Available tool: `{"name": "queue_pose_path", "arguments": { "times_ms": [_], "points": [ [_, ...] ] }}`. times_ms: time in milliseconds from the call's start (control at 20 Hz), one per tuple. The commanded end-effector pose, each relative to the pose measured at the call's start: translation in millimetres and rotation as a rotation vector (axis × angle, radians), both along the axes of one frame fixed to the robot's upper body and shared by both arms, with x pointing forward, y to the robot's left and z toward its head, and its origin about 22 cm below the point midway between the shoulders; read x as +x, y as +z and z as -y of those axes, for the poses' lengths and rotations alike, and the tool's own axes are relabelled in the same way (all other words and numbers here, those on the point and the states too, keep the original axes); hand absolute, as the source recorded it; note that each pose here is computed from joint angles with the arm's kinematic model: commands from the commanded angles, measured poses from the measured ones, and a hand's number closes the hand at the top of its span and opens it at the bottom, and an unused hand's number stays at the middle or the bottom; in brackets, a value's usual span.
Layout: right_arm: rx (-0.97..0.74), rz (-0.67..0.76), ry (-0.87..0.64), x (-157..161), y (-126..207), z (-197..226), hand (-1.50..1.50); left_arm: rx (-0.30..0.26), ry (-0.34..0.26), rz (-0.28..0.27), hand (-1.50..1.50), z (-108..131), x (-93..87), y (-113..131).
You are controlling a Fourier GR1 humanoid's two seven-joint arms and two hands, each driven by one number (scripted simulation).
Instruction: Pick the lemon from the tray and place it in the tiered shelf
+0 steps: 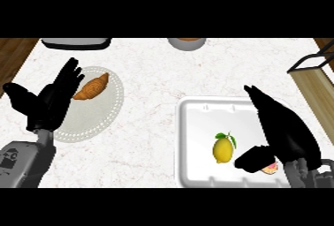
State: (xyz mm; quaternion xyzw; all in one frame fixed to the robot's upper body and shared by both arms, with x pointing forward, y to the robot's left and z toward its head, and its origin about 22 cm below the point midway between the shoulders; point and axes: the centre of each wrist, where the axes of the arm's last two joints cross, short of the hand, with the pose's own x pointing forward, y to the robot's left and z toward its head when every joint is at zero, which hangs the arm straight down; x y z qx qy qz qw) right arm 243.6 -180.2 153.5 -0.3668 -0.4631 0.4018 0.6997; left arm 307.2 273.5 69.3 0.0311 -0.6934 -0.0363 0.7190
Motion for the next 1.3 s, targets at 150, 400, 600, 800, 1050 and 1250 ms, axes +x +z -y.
{"name": "queue_pose_path", "arguments": {
  "times_ms": [150, 400, 600, 800, 1050, 1250],
  "points": [
    [-0.215, -0.203, -0.096, 9.5, -29.0, -52.0, -1.50, -0.016, 0.010, -0.022, 0.00, 9.0, -0.6, -5.7],
    [-0.285, -0.258, -0.131, 25.6, -34.5, -59.4, -1.50, -0.016, 0.002, -0.017, 0.00, -4.5, -9.9, -10.5],
    [-0.320, -0.268, -0.121, 19.8, -42.2, -62.3, -1.50, 0.007, 0.037, -0.004, 0.00, 2.1, -6.6, -6.4],
    [-0.320, -0.300, -0.135, 29.5, -56.4, -77.5, -1.50, 0.000, 0.022, -0.008, 0.00, 2.2, -6.6, -4.1],
    [-0.320, -0.321, -0.119, 15.0, -66.8, -92.6, -1.50, -0.003, 0.022, -0.016, 0.00, 8.9, -7.0, -0.9],
    [-0.303, -0.311, -0.142, 12.8, -71.2, -69.4, -1.50, -0.007, 0.040, -0.002, 0.00, -16.1, -5.3, -2.5]
  ]
}}
